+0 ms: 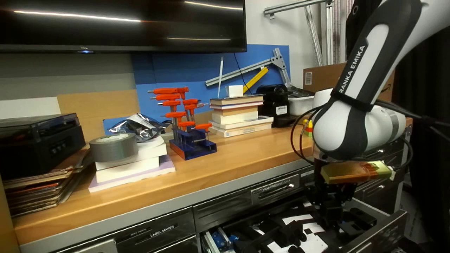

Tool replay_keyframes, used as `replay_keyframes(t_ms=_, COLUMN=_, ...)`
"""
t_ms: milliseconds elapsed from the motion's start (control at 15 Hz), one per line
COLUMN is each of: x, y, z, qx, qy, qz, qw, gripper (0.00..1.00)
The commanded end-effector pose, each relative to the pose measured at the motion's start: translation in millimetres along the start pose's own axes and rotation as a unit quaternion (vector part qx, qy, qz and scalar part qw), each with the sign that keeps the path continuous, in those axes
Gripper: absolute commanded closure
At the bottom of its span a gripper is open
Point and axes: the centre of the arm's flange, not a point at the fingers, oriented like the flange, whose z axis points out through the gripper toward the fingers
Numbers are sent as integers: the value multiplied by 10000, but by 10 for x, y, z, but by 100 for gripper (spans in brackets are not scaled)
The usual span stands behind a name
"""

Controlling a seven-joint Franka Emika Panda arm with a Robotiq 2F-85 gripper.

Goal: Pick up the black objects from the table, put them in the drawer and close the drawer.

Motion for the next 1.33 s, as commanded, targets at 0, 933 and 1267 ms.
replay_keyframes(t_ms=0, x=230, y=6, z=296, qx=207, qy=111, qz=-185, qw=9996, gripper=72)
replay_keyframes(t_ms=933, x=441, y=-212, z=494, qx=613, qy=126, qz=-1421, qw=9879, gripper=71)
replay_keyframes(t_ms=1267, x=429, y=-233, z=465, qx=689, qy=11, qz=-1496, qw=9863, gripper=2)
